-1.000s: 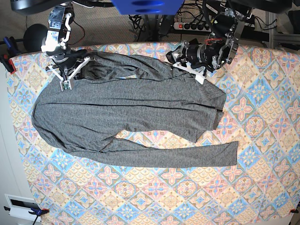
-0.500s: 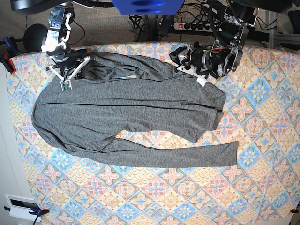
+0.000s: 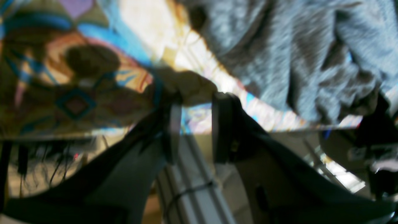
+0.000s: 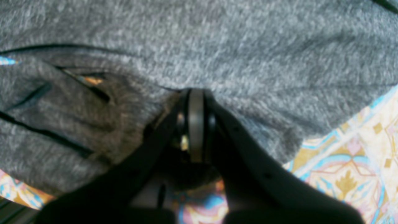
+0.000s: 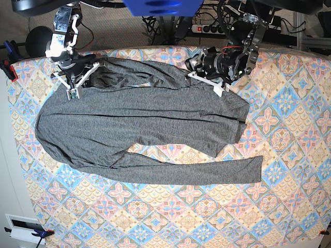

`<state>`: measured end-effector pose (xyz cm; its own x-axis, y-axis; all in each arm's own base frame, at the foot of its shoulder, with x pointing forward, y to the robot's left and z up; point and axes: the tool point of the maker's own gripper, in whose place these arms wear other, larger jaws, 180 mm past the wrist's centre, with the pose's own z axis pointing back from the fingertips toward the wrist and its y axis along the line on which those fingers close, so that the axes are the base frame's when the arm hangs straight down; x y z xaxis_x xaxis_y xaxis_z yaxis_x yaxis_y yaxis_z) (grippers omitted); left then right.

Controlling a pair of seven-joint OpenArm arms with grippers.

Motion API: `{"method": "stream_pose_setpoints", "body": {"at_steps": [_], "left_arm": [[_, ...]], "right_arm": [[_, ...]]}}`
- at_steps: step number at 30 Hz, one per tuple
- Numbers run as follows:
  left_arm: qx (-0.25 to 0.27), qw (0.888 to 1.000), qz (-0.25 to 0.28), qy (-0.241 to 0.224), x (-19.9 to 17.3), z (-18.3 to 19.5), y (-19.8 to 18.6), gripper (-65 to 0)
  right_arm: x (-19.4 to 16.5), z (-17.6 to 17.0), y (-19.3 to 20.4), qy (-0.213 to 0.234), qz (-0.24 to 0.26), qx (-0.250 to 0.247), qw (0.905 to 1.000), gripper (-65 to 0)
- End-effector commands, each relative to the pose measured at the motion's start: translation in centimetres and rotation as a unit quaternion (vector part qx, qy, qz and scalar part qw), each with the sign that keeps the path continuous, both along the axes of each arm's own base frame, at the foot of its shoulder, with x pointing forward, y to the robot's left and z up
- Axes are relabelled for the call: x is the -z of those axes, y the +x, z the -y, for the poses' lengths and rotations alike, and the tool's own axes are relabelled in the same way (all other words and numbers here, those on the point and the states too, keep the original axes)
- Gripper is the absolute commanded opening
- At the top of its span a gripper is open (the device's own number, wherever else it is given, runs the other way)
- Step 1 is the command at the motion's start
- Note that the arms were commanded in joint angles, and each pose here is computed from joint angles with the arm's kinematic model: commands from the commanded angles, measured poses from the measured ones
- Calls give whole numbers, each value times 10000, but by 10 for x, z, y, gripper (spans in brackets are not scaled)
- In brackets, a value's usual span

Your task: Layout the t-shirt on the table in an organized manner, then fold the t-shirt properly

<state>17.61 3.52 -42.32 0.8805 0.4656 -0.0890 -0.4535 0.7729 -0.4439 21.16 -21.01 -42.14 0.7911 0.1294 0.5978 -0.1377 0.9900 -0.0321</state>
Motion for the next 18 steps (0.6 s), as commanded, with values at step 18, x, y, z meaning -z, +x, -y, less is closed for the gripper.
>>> {"method": "stream_pose_setpoints", "body": {"at_steps": [18], "left_arm": [[-127, 9972, 660, 314, -9, -9, 35, -583]], "right_arm": [[-8, 3, 6, -27, 183, -8, 9998, -650]]}}
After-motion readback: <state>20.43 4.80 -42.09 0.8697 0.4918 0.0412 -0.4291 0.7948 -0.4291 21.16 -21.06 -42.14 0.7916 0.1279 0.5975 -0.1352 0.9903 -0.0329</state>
